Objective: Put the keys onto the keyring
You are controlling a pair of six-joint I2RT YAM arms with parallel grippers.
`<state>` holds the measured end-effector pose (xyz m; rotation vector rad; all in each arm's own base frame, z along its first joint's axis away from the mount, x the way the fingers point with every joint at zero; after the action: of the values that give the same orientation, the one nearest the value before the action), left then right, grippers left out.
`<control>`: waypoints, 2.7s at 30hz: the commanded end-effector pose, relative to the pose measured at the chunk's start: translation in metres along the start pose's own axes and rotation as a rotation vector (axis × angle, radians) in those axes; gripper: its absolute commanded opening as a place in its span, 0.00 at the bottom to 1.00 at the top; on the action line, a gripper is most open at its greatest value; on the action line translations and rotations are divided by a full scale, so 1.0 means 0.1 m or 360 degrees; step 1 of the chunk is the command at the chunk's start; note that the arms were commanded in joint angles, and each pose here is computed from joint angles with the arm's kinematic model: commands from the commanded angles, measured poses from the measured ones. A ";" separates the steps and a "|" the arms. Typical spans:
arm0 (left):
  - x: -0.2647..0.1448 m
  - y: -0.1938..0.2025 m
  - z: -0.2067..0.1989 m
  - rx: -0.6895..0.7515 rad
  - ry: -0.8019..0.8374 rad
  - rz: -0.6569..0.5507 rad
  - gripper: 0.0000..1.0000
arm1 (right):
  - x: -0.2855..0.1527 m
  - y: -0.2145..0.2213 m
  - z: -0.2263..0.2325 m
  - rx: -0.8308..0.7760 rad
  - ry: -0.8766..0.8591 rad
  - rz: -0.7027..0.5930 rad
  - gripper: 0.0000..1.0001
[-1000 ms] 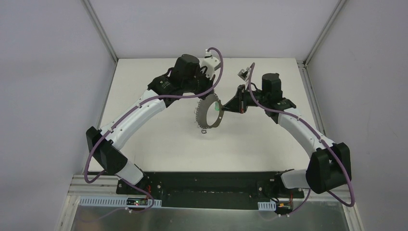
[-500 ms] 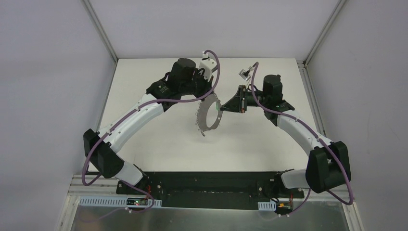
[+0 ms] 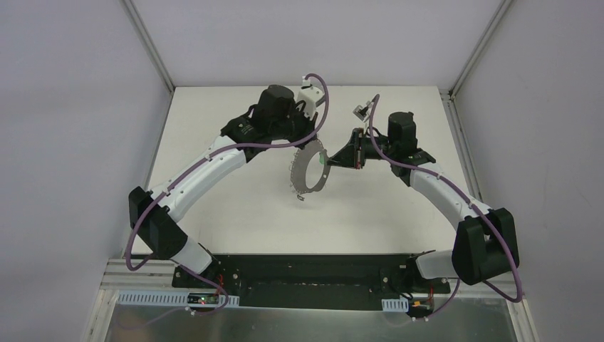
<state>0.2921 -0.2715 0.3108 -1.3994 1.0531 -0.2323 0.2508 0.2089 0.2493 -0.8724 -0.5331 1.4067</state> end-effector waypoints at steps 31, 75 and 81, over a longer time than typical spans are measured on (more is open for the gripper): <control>0.00 -0.13 -0.14 0.0033 0.0336 -0.0134 0.00 | -0.11 -0.19 0.38 -0.0294 -0.0292 0.0027 0.50; -0.16 -0.10 -0.58 -0.0078 0.1031 -0.0244 0.00 | -0.34 -0.35 0.30 -0.0434 -0.0132 -0.0107 0.27; -0.16 -0.10 -0.60 -0.0089 0.1049 -0.0236 0.00 | -0.29 -0.31 0.29 -0.0451 -0.0134 -0.0084 0.21</control>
<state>0.2534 -0.3018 0.3069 -1.5018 1.5239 -0.6686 0.2436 0.1846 0.2904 -0.9734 -0.7590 1.3511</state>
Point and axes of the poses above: each gripper's point midway between its finger pads, its own x axis out along the fingers, its own z axis along the line the jaws close on, y = z × x, the point moved 6 cm from there along -x, back along the fingers, and after that the axes turned 6 degrees about -x, right-handed, at the moved point
